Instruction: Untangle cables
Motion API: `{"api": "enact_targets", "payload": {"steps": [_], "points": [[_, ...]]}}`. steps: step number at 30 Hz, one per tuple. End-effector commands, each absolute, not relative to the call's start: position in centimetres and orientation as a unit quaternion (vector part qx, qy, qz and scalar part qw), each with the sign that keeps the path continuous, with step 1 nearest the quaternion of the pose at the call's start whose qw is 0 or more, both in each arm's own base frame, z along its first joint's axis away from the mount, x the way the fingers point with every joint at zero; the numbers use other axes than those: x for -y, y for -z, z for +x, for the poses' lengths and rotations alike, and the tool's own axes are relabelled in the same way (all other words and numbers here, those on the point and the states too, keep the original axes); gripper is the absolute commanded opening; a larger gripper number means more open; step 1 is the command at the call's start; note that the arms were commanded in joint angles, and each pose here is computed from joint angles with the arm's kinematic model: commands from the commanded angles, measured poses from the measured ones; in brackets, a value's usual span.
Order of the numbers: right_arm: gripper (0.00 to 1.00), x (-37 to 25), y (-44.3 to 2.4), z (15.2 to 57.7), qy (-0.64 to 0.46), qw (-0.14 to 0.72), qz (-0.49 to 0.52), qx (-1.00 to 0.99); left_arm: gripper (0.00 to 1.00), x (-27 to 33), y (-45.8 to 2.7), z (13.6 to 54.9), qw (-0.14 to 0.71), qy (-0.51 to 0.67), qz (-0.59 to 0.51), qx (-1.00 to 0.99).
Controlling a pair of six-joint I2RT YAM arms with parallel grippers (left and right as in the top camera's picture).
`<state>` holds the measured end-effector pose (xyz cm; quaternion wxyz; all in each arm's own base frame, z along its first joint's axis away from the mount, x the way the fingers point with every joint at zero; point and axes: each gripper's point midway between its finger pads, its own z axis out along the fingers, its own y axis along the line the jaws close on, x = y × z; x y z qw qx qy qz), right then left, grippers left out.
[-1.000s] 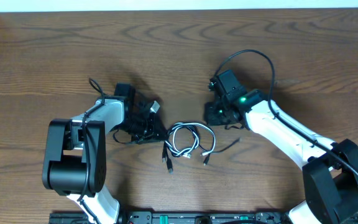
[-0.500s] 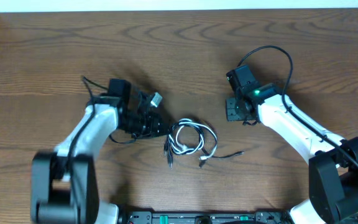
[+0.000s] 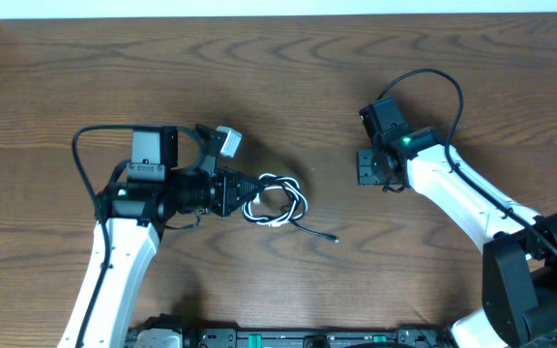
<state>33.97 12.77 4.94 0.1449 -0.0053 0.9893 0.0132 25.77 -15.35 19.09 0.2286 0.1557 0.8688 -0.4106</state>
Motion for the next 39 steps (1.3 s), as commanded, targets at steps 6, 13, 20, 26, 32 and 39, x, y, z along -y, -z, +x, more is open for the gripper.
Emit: {"api": "enact_targets", "payload": {"steps": [6, 13, 20, 26, 32, 39], "points": [[0.63, -13.6, -4.9, 33.9, -0.038, 0.14, -0.021, -0.989, 0.07, 15.6, -19.5, 25.7, 0.234, 0.415, 0.163, -0.864], [0.83, -19.8, -6.3, 32.2, -0.207, 0.116, -0.154, -0.959, 0.07, 15.6, -19.4, 25.8, 0.231, 0.415, 0.162, -0.865], [0.85, -25.2, -10.2, 28.7, -0.398, 0.103, -0.288, -0.865, 0.07, 15.6, -19.4, 25.8, 0.231, 0.415, 0.162, -0.865], [0.85, -26.9, -12.7, 27.1, -0.48, 0.115, -0.345, -0.798, 0.07, 15.6, -19.4, 25.8, 0.231, 0.415, 0.162, -0.865], [0.77, -27.3, -13.2, 27.6, -0.485, 0.132, -0.353, -0.789, 0.07, 15.7, -19.4, 25.4, 0.223, 0.423, 0.161, -0.863], [0.78, -27.6, -13.6, 28.4, -0.485, 0.159, -0.366, -0.778, 0.07, 16.1, -19.8, 24.9, 0.214, 0.442, 0.163, -0.856]]}}
